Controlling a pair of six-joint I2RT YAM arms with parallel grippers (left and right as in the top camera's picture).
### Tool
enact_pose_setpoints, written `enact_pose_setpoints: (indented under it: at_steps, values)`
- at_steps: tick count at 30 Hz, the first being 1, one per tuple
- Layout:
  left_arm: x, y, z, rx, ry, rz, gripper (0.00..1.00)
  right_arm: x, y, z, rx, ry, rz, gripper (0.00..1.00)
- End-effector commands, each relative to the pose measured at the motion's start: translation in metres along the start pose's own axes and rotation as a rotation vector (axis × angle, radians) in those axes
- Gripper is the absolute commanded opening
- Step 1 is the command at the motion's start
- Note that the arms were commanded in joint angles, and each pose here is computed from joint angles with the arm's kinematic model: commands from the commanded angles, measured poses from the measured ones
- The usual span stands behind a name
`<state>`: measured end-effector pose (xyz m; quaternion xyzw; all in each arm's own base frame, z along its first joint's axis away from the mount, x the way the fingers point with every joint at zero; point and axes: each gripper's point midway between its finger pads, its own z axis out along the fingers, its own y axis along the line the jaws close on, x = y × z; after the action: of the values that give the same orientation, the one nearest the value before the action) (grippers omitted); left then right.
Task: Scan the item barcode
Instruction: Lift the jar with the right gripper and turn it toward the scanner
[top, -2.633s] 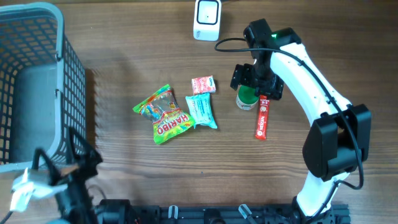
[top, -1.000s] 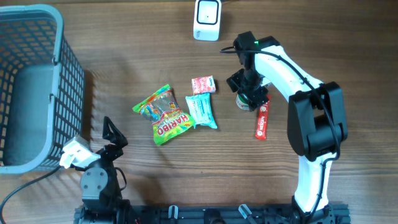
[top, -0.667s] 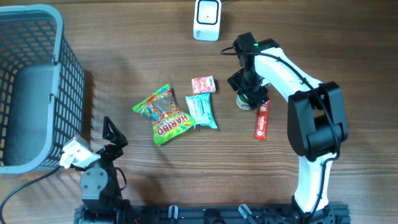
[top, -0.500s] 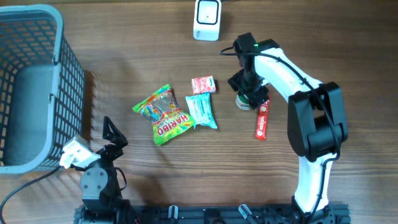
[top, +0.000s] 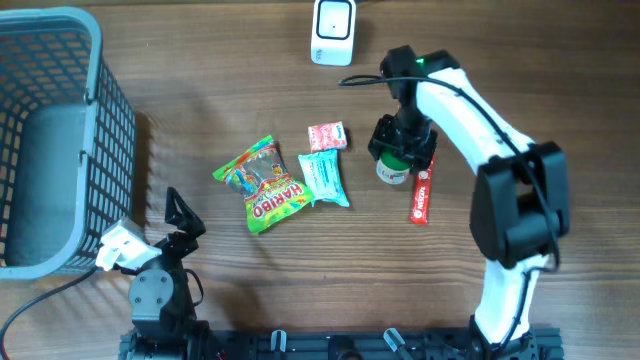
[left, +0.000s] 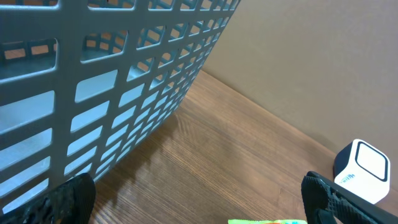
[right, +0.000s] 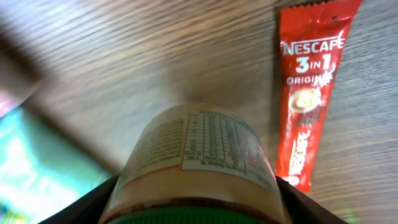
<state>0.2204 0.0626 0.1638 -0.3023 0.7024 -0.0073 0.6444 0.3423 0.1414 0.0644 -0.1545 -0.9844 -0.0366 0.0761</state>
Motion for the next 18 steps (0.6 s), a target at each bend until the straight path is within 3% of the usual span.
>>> enact_pose_setpoints:
  at_steps: [1,12,18]
  values:
    - [0.000,0.004,0.001,-0.019,-0.009,0.008,1.00,-0.004,0.015,-0.048,-0.103,-0.121,-0.199,0.73]
    - [0.000,0.004,0.001,-0.019,-0.009,0.008,1.00,-0.039,0.029,-0.053,-0.028,-0.336,-0.403,0.73]
    - [0.000,0.004,0.001,-0.019,-0.008,0.008,1.00,-0.031,0.022,-0.020,0.012,-0.304,-0.412,0.73]
